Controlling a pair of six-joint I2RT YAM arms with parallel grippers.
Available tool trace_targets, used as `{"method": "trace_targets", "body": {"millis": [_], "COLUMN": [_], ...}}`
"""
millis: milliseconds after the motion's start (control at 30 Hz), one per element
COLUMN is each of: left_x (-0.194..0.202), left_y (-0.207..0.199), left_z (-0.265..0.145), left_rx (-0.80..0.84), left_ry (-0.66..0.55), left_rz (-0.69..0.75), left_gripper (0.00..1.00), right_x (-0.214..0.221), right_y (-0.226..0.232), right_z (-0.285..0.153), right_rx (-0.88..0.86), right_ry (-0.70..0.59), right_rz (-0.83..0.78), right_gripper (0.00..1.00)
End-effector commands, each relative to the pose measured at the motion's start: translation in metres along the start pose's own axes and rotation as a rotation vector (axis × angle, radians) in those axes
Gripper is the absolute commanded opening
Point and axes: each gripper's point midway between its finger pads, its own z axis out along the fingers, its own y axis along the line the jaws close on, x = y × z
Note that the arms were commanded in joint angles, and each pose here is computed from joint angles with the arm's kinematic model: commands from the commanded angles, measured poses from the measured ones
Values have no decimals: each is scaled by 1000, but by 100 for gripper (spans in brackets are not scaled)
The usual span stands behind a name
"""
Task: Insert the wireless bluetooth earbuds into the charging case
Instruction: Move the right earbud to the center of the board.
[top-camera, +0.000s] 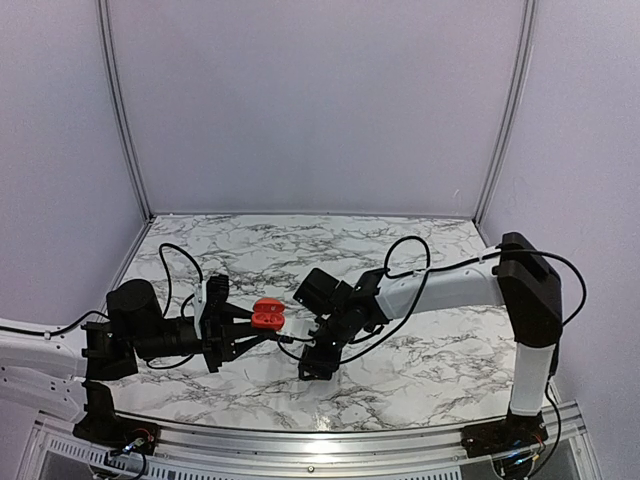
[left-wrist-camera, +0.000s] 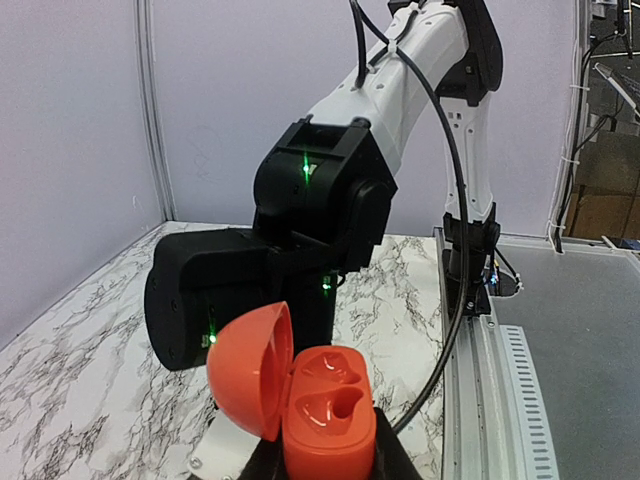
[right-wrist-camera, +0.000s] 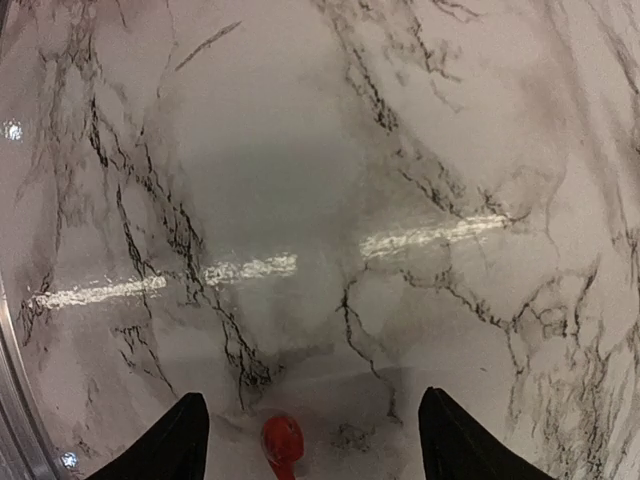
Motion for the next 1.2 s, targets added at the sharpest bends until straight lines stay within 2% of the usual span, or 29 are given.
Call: {"method": "trace_targets", "body": {"millis": [0, 167, 400, 633, 767, 833, 933, 1167], "left_x": [-26, -27, -29, -27, -28, -27, -27, -27], "left_y": [3, 2, 3, 4, 4, 4, 4, 4], "left_z": [0, 1, 0, 2, 2, 2, 2, 0], "left_rx": [-8, -3, -6, -11, -12, -12, -10, -15], "left_ry": [-73, -74, -78, -72, -72, -71, -70, -73], "left_rz": [19, 14, 15, 10, 11, 11, 13, 15], "left_gripper": [0, 0, 0, 0, 0, 0, 0, 0], "right_x": [3, 10, 26, 16, 15, 9, 0, -11], "right_y": [-1, -15, -38, -49, -51, -42, -33, -32], "right_z": [5, 6, 11, -5, -11, -14, -22, -51], "right_rx": [76, 157, 265, 227, 182, 135, 89, 34], "right_ry": [59, 93, 153, 64, 52, 27, -27, -199], "right_rz": [-34, -26, 26, 138, 176, 164, 149, 162], "right_gripper": [72, 66, 50, 43, 42, 46, 51, 50]}}
